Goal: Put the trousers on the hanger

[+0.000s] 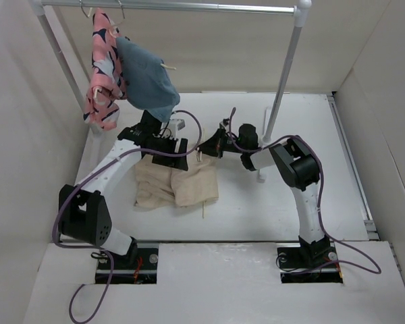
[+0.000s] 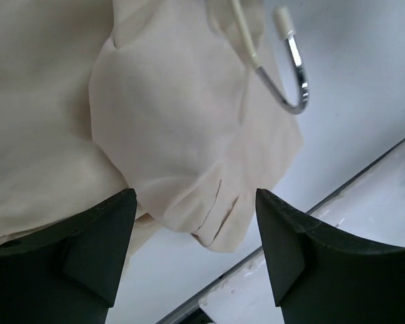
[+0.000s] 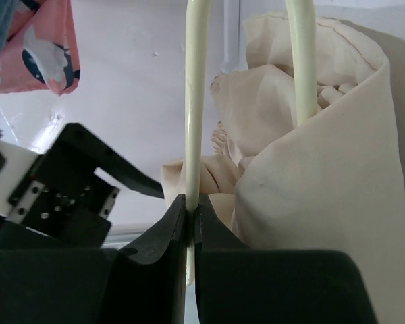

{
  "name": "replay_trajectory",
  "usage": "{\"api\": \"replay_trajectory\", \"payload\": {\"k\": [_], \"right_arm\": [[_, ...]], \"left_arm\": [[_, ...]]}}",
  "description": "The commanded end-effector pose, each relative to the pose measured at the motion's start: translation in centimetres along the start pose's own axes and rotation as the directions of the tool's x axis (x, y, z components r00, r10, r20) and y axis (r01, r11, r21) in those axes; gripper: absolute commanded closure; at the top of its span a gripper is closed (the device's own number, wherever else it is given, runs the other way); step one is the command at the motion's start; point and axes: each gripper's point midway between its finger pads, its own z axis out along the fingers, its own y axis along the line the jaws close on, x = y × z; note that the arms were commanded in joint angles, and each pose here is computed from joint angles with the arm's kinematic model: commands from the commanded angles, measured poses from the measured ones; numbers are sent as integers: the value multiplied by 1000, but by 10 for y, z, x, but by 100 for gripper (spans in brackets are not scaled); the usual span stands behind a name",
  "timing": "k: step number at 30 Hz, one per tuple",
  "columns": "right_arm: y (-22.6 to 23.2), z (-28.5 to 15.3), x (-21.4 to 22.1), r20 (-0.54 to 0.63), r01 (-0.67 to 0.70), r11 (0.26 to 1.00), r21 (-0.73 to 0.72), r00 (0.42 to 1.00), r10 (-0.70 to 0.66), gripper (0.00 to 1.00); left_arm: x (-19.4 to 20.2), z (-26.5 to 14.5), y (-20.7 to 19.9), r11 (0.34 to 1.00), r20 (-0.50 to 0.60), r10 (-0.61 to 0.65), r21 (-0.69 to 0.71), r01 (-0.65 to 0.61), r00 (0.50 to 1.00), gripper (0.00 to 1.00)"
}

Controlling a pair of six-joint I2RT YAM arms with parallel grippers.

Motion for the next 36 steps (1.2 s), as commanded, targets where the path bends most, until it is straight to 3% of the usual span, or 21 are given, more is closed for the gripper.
{"api": "replay_trajectory", "payload": {"k": [1, 10, 13, 15, 16, 19, 24, 29, 30, 31, 33, 34, 36], "right_arm": [[32, -1, 13, -36, 159, 982, -99, 986, -163, 100], [34, 2, 18, -44, 165, 980, -107, 984, -171, 100], [34, 2, 18, -44, 165, 980, -107, 984, -171, 100], [34, 1, 19, -53, 165, 980, -108, 984, -172, 100], [34, 1, 21, -62, 165, 980, -109, 983, -173, 100], [33, 0, 22, -69, 183, 977, -112, 979, -191, 100], [30, -16, 27, -122, 196, 975, -103, 971, -207, 100], [45, -40, 46, -214, 262, 938, -229, 926, -311, 100], [36, -43, 52, -251, 203, 957, -205, 935, -252, 100], [41, -50, 60, -258, 246, 934, -260, 914, -312, 100], [35, -60, 68, -306, 164, 952, -258, 921, -241, 100], [39, -65, 75, -304, 208, 928, -309, 903, -303, 100], [25, -69, 74, -320, 127, 956, -264, 924, -211, 100]], "left_arm": [[3, 6, 5, 996, -14, 84, -22, -84, 996, 32], [12, 37, 31, 988, -73, 97, -111, -104, 993, 27], [28, 49, 41, 986, -120, 86, -130, -102, 989, 37], [38, 57, 47, 986, -155, 84, -128, -104, 984, 49], [39, 58, 43, 988, -156, 97, -102, -114, 983, 67], [32, 52, 34, 989, -143, 125, -58, -135, 982, 100], [14, 17, 14, 977, -86, 215, 22, -214, 973, 100], [6, -28, -22, 946, -34, 293, 157, -284, 956, 100], [3, -36, -26, 941, -19, 298, 173, -290, 954, 100], [2, -41, -31, 934, -15, 308, 193, -300, 951, 100], [-2, -60, -46, 913, 21, 342, 229, -338, 939, 100], [-2, -64, -50, 910, 23, 340, 242, -335, 940, 100], [0, -71, -57, 900, 23, 349, 271, -342, 937, 100]]}}
